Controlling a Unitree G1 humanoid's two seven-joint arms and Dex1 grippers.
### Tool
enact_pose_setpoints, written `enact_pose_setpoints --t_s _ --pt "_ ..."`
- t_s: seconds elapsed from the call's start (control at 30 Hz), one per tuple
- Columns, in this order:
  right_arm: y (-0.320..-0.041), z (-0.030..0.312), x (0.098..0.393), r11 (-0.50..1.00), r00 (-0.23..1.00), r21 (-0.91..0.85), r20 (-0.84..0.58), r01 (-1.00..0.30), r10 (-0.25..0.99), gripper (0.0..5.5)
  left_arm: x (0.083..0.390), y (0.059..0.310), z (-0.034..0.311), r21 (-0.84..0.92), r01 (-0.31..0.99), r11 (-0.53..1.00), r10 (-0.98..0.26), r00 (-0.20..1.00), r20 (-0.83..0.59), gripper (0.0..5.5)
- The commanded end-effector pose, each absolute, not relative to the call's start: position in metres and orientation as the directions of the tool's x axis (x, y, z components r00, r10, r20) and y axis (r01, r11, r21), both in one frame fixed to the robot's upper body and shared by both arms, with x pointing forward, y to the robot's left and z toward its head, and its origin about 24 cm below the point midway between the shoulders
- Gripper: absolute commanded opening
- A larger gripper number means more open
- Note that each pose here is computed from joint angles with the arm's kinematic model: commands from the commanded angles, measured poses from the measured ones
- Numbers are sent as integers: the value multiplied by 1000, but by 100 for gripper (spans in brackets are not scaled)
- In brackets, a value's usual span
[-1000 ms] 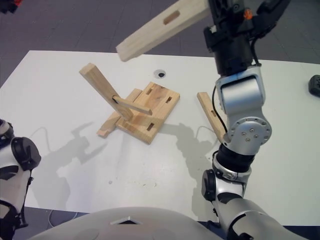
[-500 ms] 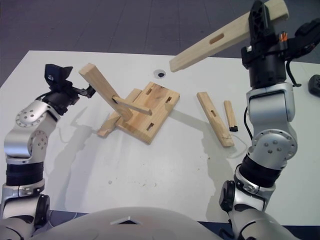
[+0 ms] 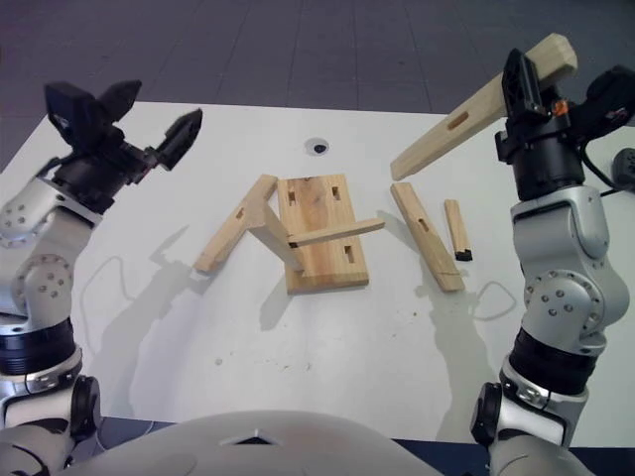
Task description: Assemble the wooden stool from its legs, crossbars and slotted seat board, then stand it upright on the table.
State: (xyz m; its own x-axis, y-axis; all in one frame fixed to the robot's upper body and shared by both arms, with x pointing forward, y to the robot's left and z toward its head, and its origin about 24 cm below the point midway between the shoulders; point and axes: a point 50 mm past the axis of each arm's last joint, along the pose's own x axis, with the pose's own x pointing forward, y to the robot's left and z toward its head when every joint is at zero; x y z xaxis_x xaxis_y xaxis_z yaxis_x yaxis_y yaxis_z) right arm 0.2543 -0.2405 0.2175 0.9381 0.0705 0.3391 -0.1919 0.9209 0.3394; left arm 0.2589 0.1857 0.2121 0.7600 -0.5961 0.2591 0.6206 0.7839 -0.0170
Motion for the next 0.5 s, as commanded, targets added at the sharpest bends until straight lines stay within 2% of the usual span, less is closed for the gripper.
enact_pose_setpoints --t_s 0.03,0.13,0.3,0.37,0.5 --pt "-257 204 257 930 952 337 302 -148 42 102 217 165 258 -30 929 370 -883 361 299 540" --pt "-257 205 258 926 950 342 308 -163 53 102 215 155 244 -56 964 260 -949 266 167 540" --pt "-255 202 263 923 951 339 300 -181 76 102 206 143 227 -159 984 79 -995 89 54 540" --pt "-254 202 263 922 950 339 300 -186 81 102 208 139 219 -132 987 91 -996 91 -1 540" --pt "-251 201 263 918 949 344 302 -198 92 102 218 135 199 -52 981 185 -980 181 -78 540"
